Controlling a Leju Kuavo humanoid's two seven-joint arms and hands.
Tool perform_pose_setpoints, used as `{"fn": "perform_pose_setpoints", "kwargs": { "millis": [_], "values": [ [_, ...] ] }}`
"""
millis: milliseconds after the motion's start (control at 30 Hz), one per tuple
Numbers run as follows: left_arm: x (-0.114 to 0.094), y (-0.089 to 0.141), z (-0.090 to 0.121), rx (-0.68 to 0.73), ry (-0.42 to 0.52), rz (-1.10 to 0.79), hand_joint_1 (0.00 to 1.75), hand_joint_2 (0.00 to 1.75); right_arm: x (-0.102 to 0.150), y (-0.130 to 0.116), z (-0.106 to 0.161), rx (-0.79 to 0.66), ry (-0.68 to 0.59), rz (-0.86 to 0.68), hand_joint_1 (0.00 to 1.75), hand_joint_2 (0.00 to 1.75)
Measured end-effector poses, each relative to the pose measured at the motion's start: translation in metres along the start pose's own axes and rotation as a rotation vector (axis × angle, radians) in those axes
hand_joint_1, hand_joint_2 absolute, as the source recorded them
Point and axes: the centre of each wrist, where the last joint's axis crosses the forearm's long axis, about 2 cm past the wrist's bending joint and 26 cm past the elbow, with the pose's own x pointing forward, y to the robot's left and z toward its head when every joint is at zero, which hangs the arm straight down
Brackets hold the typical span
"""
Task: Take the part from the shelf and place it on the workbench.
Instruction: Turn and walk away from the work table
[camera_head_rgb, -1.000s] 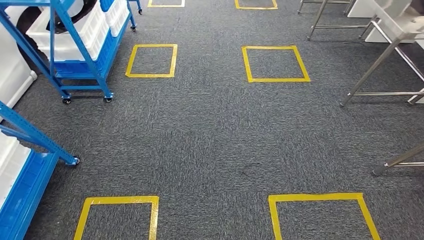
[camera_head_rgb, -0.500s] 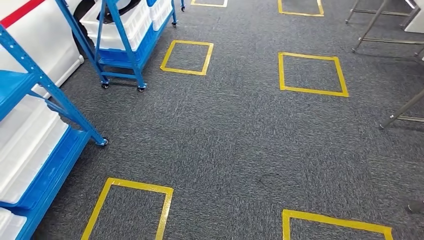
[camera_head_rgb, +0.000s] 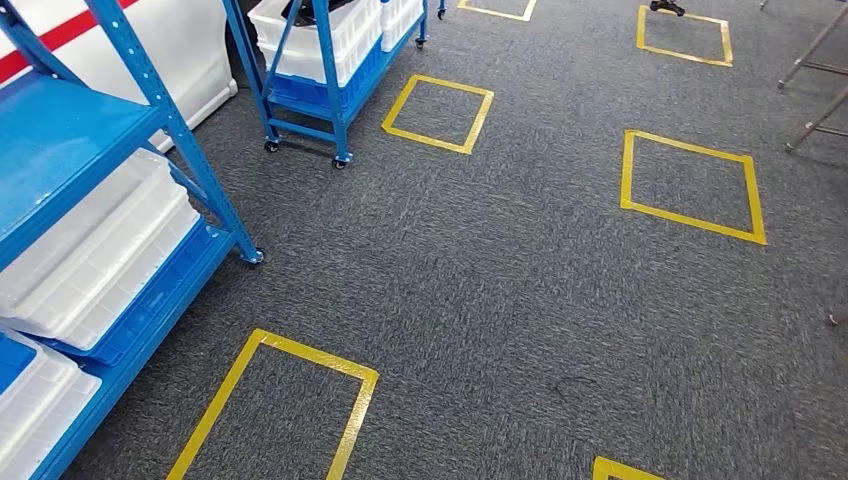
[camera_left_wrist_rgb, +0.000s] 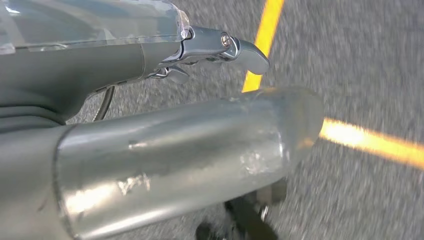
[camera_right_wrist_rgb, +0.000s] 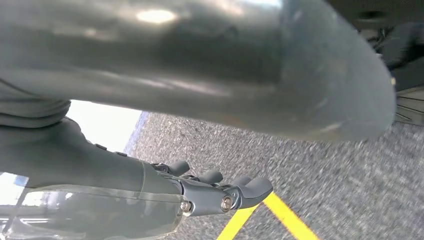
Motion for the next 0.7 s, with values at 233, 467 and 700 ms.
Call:
{"fn": "perform_pose_setpoints", "kwargs": {
  "millis": [233,467,700],
  "values": [
    [-0.0003,-0.0025,0.0007,-0.001,0.003,0.001,0.0,0.0,-0.0022,0.0032,0.0004,0.004,0.004,-0.001,0.0,0.0],
    [0.0012,-0.0022,0.0,0.001,0.001,0.001,0.0,0.0,-0.0027,0.0023,0.0003,0.003,0.005,-0.002,0.0,0.0],
    [-0.001,-0.0007,0.0006,0.004,0.005,-0.001,0.0,0.0,-0.0029,-0.0026,-0.0002,-0.005,0.005,-0.001,0.0,0.0]
  ]
}}
